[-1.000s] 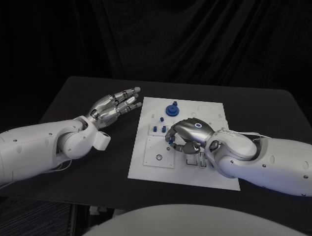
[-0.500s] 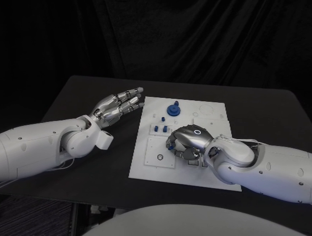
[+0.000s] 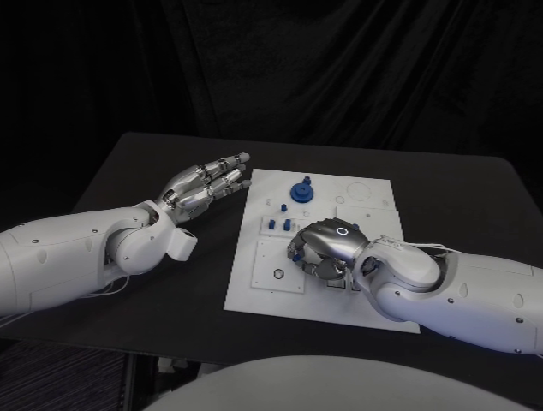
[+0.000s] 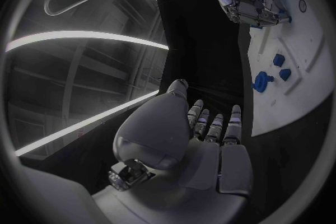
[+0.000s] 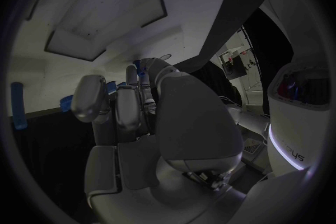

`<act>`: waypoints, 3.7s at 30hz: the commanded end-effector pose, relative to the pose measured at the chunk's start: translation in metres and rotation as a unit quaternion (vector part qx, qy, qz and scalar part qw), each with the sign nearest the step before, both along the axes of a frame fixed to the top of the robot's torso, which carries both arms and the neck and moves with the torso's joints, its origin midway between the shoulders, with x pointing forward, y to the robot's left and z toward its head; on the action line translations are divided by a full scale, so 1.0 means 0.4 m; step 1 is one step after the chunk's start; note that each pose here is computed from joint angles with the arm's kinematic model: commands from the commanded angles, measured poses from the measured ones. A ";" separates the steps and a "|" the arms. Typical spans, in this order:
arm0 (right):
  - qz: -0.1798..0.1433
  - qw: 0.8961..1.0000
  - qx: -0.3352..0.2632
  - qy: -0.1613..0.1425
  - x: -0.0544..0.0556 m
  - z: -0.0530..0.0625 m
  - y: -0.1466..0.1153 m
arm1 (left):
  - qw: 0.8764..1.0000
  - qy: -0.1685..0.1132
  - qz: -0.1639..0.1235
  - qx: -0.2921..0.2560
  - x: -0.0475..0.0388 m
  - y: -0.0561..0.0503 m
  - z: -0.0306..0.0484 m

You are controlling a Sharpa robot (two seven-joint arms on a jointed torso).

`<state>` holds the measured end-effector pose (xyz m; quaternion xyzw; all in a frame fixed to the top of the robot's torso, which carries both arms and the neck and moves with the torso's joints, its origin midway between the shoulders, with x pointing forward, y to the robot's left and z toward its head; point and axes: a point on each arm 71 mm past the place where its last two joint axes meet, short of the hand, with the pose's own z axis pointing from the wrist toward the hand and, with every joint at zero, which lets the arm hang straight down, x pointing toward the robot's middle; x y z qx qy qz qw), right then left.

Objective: Assemble the parts on the task board

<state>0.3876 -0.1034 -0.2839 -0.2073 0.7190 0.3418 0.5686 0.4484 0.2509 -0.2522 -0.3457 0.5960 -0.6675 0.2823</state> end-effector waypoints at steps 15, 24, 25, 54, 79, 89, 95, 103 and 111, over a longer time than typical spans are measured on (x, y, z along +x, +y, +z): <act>0.000 1.000 -0.004 0.002 -0.004 -0.007 -0.004 | 1.000 0.003 -0.004 -0.006 0.000 -0.004 -0.004; -0.017 0.999 0.018 -0.025 0.002 0.049 -0.046 | 1.000 0.003 -0.001 -0.005 -0.002 0.003 -0.005; -0.020 0.999 0.019 -0.031 0.007 0.062 -0.052 | 1.000 0.003 0.000 -0.004 -0.002 0.004 -0.005; -0.157 0.987 -0.034 -0.033 0.131 0.170 -0.290 | 1.000 0.006 -0.005 -0.004 0.006 -0.013 -0.013; -0.142 0.989 -0.037 0.008 0.109 0.103 -0.279 | 1.000 0.010 -0.007 -0.002 0.006 -0.014 -0.020; -0.138 0.989 -0.046 0.019 0.108 0.082 -0.274 | 1.000 0.012 -0.008 -0.001 0.006 -0.014 -0.022; -0.136 0.990 -0.041 0.018 0.107 0.074 -0.270 | 1.000 0.011 -0.001 0.003 0.007 -0.012 -0.023; -0.136 0.990 -0.039 0.016 0.109 0.071 -0.269 | 1.000 0.011 0.003 0.006 0.008 -0.011 -0.026; -0.136 0.990 -0.028 0.006 0.110 0.075 -0.266 | 1.000 0.012 0.004 0.007 0.008 -0.011 -0.027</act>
